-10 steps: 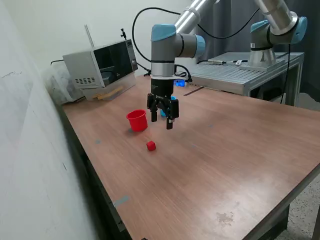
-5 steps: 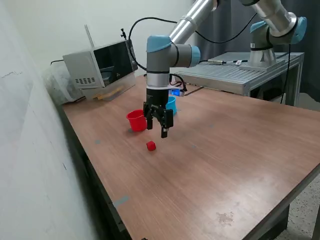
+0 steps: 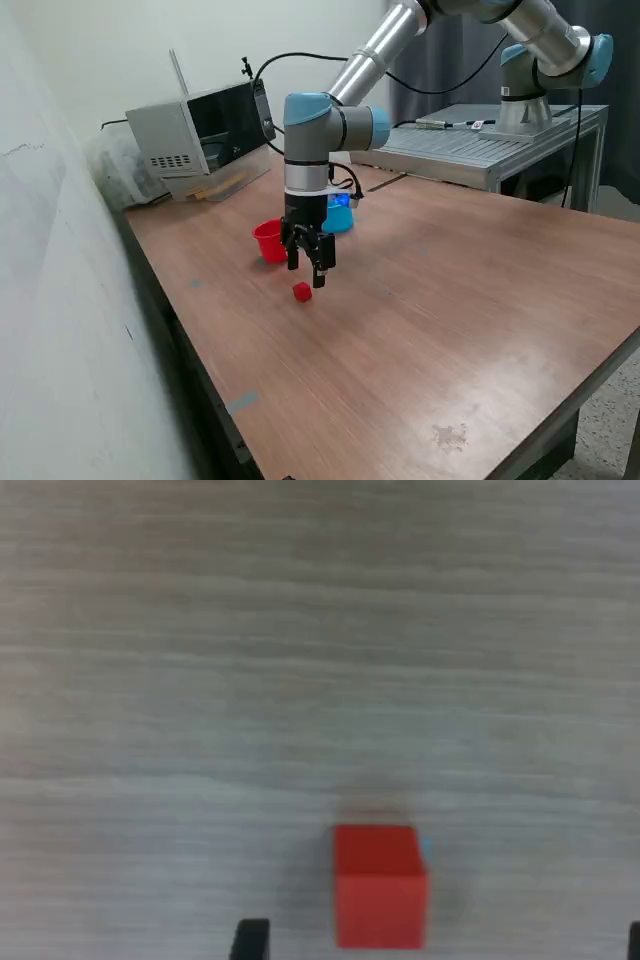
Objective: Place red objects in the red bin, and blue objects in the blue bin.
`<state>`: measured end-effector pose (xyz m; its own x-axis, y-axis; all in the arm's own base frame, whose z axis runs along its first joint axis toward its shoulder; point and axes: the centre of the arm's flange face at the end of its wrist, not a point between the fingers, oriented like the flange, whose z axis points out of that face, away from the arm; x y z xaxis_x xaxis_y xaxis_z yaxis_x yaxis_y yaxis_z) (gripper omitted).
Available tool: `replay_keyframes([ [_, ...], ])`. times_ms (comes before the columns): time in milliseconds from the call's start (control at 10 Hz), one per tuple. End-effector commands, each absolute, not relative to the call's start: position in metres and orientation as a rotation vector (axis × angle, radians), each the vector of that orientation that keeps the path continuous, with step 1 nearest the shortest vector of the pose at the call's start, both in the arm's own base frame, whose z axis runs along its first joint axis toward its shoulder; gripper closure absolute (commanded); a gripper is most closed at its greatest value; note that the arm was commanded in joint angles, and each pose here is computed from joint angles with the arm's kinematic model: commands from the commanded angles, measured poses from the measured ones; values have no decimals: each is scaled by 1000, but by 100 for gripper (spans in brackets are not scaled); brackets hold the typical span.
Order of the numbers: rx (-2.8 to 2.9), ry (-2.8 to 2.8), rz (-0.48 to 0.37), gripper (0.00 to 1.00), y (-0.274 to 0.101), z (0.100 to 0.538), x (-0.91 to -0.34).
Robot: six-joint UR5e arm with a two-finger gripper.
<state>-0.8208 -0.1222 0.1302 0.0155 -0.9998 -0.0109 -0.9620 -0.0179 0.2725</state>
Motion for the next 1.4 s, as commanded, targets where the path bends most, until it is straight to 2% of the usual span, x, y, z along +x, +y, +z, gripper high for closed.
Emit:
replay_keyframes([
  [0,2078,-2082,-298,0,-107,121,-825],
  [300,2079,-2083,-296,0,-106,111,-827],
  [400,2080,-2084,-295,100,-106,110,-827],
  [1100,2092,-2086,-297,100,-107,110,-825],
  [1300,2081,-2060,-331,100,-113,150,-818],
])
